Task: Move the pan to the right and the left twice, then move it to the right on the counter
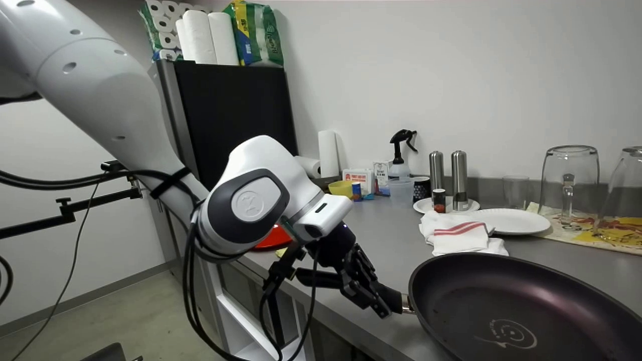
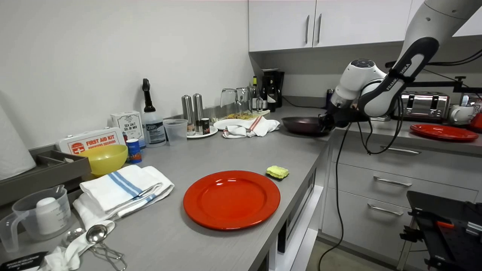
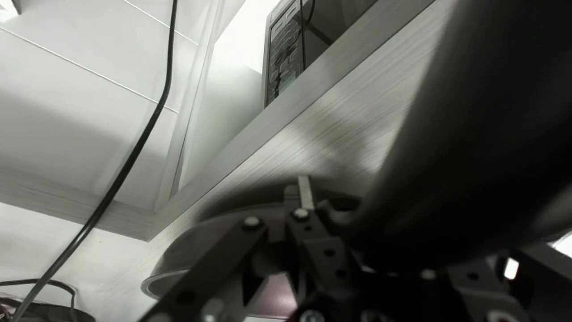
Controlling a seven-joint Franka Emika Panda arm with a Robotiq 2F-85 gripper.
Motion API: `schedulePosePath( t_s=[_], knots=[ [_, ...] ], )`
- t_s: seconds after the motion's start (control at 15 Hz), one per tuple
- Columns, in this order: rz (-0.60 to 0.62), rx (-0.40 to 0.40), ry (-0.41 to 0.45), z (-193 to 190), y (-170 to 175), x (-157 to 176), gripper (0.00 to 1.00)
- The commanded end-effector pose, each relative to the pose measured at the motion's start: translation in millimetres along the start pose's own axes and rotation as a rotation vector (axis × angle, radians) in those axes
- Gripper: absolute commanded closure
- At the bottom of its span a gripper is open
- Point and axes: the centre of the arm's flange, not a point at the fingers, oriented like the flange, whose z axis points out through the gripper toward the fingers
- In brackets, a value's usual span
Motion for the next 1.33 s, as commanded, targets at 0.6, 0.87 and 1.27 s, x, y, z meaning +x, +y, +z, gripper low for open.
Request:
schedulePosePath(
  t_s=[0.6,0.87,1.27],
  knots=[
    [-0.035,0.001,-0.018,46.9,-11.6,-3.6,0.84],
    [-0.033,0.002,-0.014,48.7,-12.2,-0.1,0.84],
    [-0.030,-0.004,-0.012,47.5,-12.2,3.0,0.20]
  ],
)
